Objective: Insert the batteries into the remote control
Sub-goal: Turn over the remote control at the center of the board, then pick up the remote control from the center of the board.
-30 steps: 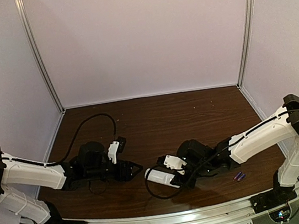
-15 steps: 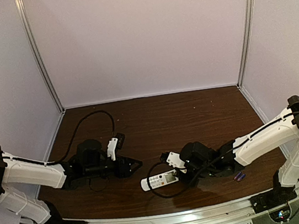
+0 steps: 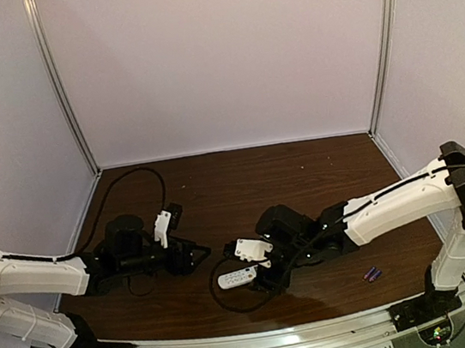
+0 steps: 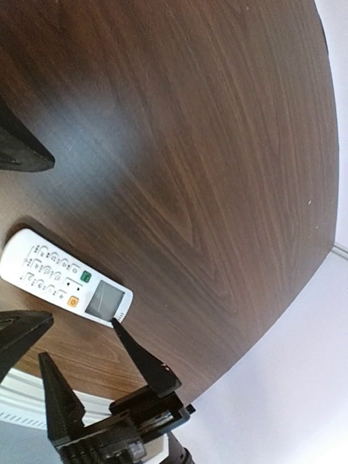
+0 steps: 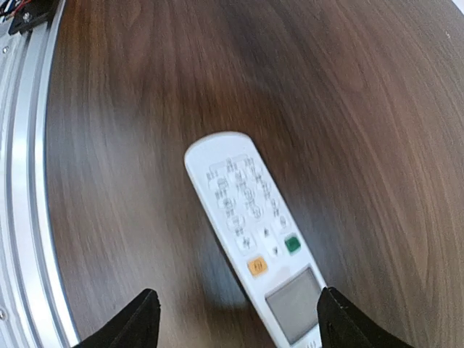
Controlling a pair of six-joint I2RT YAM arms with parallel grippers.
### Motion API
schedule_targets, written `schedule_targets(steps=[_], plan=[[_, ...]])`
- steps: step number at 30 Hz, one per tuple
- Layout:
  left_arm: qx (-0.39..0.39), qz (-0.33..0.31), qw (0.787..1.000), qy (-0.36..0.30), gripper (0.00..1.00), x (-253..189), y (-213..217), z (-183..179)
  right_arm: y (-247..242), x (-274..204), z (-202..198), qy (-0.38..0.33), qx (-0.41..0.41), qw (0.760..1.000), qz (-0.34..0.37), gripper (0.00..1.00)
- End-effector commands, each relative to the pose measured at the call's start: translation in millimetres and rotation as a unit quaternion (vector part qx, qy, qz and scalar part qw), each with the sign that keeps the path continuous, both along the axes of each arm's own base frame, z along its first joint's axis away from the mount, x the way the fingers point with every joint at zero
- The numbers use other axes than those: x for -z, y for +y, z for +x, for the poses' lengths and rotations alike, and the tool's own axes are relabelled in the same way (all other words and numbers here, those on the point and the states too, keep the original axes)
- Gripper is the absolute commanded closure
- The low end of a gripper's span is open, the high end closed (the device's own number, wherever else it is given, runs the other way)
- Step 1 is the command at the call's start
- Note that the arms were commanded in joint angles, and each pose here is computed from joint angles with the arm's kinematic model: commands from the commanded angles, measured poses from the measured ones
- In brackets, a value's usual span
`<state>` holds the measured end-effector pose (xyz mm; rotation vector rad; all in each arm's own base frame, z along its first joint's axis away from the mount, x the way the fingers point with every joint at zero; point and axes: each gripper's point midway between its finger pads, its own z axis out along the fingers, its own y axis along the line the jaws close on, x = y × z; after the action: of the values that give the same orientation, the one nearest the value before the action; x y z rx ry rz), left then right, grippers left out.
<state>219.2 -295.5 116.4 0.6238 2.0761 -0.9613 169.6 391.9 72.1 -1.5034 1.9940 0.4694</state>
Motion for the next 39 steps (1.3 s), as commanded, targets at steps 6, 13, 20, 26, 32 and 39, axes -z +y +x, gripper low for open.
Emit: schedule_targets(steps=[6, 13, 20, 26, 32, 39], plan=[[-0.055, -0.026, 0.998, -0.017, 0.34, -13, 33, 9, 15, 8, 13, 0.046, -0.091, 0.991, -0.081, 0.22], [-0.073, -0.04, 0.996, -0.024, 0.34, -20, 47, 8, -1, 31, 9, 0.082, -0.105, 0.982, -0.137, 0.2], [-0.071, -0.045, 0.996, -0.017, 0.34, -16, 47, 6, -12, 47, 23, 0.073, -0.092, 0.979, -0.167, 0.2], [-0.07, -0.04, 0.997, -0.016, 0.34, -12, 47, 6, -14, 61, 26, 0.074, -0.1, 0.973, -0.194, 0.2], [-0.079, -0.039, 0.996, -0.015, 0.34, -10, 49, 8, -14, 67, 23, 0.08, -0.108, 0.969, -0.207, 0.34], [-0.075, -0.054, 0.995, -0.026, 0.35, -19, 50, 12, 3, 29, 20, 0.109, -0.093, 0.985, -0.092, 0.57]])
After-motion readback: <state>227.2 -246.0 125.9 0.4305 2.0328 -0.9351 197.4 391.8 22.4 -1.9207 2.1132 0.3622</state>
